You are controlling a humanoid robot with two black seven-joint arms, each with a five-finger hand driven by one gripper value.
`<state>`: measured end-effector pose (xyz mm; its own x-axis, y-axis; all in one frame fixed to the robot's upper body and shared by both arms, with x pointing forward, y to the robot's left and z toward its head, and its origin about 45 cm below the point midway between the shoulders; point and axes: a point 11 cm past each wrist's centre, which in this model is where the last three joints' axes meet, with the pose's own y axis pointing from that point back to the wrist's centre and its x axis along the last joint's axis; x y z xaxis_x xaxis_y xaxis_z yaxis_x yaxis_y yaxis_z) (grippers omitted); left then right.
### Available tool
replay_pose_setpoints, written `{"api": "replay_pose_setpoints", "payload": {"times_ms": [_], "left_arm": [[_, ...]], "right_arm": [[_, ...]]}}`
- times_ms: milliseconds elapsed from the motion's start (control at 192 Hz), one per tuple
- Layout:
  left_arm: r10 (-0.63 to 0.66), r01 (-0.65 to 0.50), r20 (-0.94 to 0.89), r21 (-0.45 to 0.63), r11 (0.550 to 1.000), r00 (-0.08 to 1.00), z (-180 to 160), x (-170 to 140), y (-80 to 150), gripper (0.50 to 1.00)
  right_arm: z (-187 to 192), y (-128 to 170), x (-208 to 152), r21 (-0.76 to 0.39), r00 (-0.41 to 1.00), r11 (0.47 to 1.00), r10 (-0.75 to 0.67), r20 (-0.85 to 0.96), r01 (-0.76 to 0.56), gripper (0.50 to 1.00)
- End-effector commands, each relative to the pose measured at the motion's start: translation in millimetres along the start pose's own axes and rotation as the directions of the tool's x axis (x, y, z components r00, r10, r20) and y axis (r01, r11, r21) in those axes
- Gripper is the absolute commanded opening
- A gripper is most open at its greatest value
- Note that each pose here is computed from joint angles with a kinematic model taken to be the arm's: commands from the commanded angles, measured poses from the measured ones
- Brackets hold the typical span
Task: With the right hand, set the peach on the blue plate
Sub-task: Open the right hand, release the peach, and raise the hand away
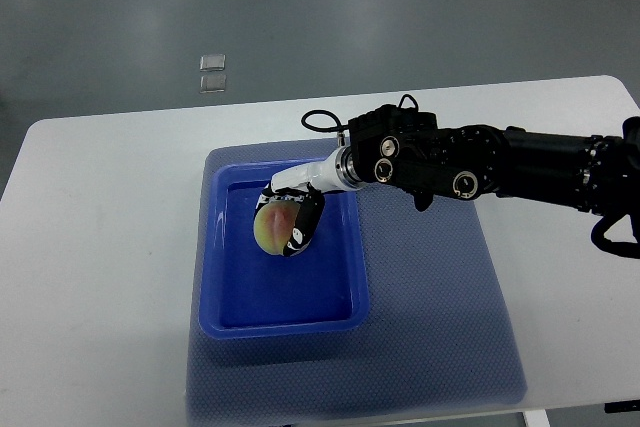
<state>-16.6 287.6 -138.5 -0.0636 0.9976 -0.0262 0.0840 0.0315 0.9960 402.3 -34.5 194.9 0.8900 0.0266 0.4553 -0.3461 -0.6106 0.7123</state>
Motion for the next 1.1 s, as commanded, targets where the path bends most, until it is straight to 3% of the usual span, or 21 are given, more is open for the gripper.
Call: {"api": "replay_pose_setpoints", "payload": {"times_ms": [0, 266, 527, 532, 621, 626, 710, 793, 799, 893, 1002, 1065, 1070, 1096], "left_arm": [[0.001, -0.001, -0.002, 0.0, 1.0, 1.0, 0.2, 0.5, 0.0, 1.0], [0.003, -0.003, -0.002, 0.0, 1.0, 1.0, 0.2, 0.6, 0.0, 1.0], [0.006, -0.006, -0.002, 0.0, 1.0, 1.0, 0.1, 1.7, 0.0, 1.0], [0.003, -0.003, -0.002, 0.0, 1.0, 1.0, 0.1, 1.0, 0.0, 1.0], [0.004, -0.004, -0.001, 0.0, 1.0, 1.0, 0.0, 1.2, 0.0, 1.0], [0.004, -0.004, -0.001, 0.0, 1.0, 1.0, 0.0, 1.2, 0.0, 1.0], [0.006, -0.006, 0.001, 0.0, 1.0, 1.0, -0.2, 1.7, 0.0, 1.0], [0.004, -0.004, 0.001, 0.0, 1.0, 1.0, -0.2, 1.2, 0.0, 1.0], [0.001, -0.001, 0.001, 0.0, 1.0, 1.0, -0.1, 0.2, 0.0, 1.0], [0.0, 0.0, 0.003, 0.0, 1.0, 1.0, -0.1, -0.4, 0.0, 1.0], [-0.001, 0.001, 0.003, 0.0, 1.0, 1.0, -0.1, -0.9, 0.0, 1.0], [-0.002, 0.002, 0.002, 0.0, 1.0, 1.0, 0.0, -0.9, 0.0, 1.0], [-0.001, 0.001, 0.003, 0.0, 1.0, 1.0, -0.1, -0.9, 0.0, 1.0], [0.0, 0.0, 0.003, 0.0, 1.0, 1.0, -0.1, -0.4, 0.0, 1.0]], "right_arm": [[2.5, -1.5, -3.8, 0.0, 1.0, 1.0, -0.009, 0.008, 0.009, 0.915], [-0.5, -0.2, -1.7, 0.006, 1.0, 1.0, -0.013, 0.006, 0.013, 0.93], [-50.1, 22.1, 43.5, 0.122, 0.997, 0.99, 0.074, 0.016, -0.075, 0.932], [-64.9, 28.2, 51.9, 0.171, 0.995, 0.981, 0.088, 0.037, -0.093, 0.932], [-60.0, 44.1, 69.5, 0.184, 0.989, 0.973, 0.128, 0.071, -0.139, 0.932], [-51.3, 62.2, 88.2, 0.197, 0.977, 0.96, 0.175, 0.124, -0.197, 0.932], [-29.5, 95.3, 115.2, 0.223, 0.935, 0.926, 0.245, 0.257, -0.304, 0.932], [-14.9, 105.6, 120.9, 0.229, 0.905, 0.909, 0.26, 0.338, -0.347, 0.932], [9.6, 120.8, 127.4, 0.243, 0.832, 0.872, 0.269, 0.485, -0.424, 0.932], [40.3, 148.6, 140.4, 0.286, 0.627, 0.736, 0.234, 0.743, -0.614, 0.932], [89.5, 164.0, 136.7, 0.206, 0.358, 0.578, 0.161, 0.92, -0.789, 0.93], [94.7, 164.9, 135.7, 0.191, 0.328, 0.563, 0.152, 0.932, -0.804, 0.932], [117.3, 167.3, 129.3, 0.123, 0.208, 0.505, 0.115, 0.971, -0.854, 0.932], [128.3, 166.8, 124.8, 0.085, 0.152, 0.484, 0.101, 0.983, -0.871, 0.932]]}}
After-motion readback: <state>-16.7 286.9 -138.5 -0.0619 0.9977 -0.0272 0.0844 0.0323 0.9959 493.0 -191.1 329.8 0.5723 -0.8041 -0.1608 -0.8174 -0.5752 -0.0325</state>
